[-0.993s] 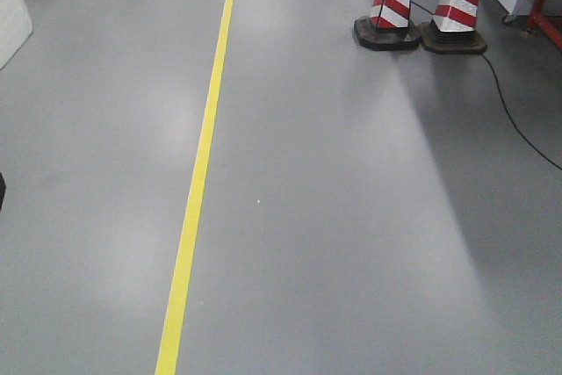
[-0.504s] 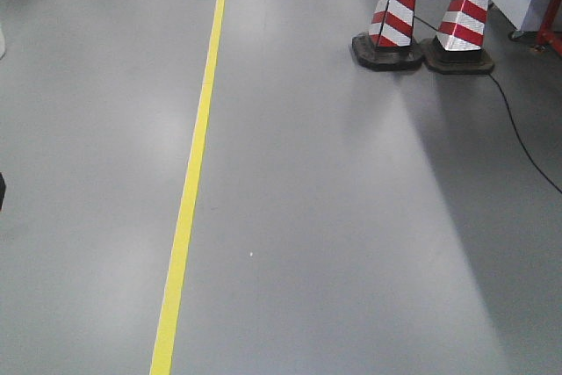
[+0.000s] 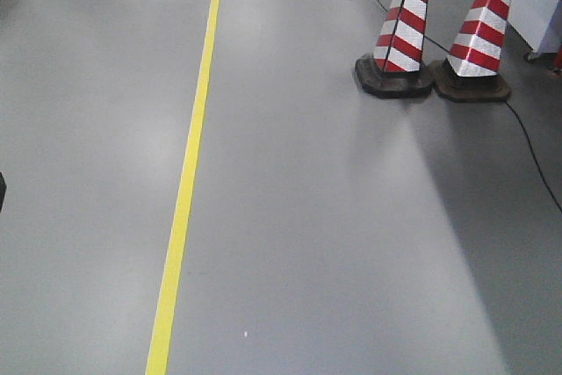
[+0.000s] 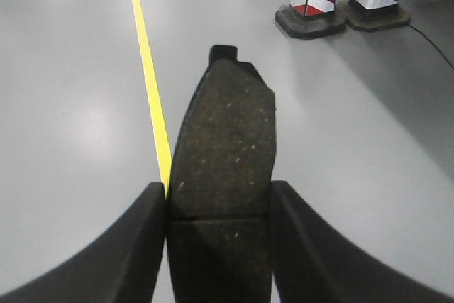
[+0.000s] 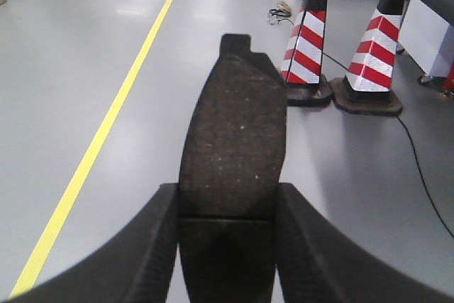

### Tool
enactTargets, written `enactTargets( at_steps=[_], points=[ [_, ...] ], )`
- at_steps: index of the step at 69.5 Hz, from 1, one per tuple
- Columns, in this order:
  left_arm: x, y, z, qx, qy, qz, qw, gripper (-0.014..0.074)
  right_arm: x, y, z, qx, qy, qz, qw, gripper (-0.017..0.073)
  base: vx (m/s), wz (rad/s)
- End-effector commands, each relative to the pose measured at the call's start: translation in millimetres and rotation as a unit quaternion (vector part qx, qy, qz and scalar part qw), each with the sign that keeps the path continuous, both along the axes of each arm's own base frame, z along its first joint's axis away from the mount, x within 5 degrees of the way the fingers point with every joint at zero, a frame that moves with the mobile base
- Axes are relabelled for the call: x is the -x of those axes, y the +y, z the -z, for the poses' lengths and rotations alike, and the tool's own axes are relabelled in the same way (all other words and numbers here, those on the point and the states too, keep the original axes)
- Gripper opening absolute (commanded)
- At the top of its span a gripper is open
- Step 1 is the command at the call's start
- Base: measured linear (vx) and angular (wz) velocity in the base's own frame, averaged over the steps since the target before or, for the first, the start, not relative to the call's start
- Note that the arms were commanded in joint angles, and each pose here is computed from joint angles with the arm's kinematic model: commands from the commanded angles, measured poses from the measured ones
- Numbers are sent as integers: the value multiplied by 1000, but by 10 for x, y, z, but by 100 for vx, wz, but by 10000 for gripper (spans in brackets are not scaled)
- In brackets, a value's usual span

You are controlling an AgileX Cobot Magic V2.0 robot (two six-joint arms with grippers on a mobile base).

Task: Move and align brake pads A on conveyor
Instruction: 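Drive past the striped cones toward the dark conveyor belt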

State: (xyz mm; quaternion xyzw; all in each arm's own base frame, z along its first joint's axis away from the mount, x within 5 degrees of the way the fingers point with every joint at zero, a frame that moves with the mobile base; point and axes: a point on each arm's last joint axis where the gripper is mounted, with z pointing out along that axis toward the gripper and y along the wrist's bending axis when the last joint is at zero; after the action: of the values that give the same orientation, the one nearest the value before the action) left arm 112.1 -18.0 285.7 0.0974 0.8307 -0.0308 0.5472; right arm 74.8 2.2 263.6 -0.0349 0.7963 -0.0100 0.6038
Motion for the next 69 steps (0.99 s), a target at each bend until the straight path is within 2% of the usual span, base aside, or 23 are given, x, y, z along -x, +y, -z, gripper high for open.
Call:
enactTargets(
  at_steps=[1, 69],
  points=[
    [-36, -3, -164, 15, -55, -5, 998, 73, -17, -6, -183, 4, -61, 3, 998, 59, 61, 0],
    [-36, -3, -164, 15, -55, -5, 998, 73, -17, -6, -183, 4, -61, 3, 998, 59, 59, 1]
  ],
)
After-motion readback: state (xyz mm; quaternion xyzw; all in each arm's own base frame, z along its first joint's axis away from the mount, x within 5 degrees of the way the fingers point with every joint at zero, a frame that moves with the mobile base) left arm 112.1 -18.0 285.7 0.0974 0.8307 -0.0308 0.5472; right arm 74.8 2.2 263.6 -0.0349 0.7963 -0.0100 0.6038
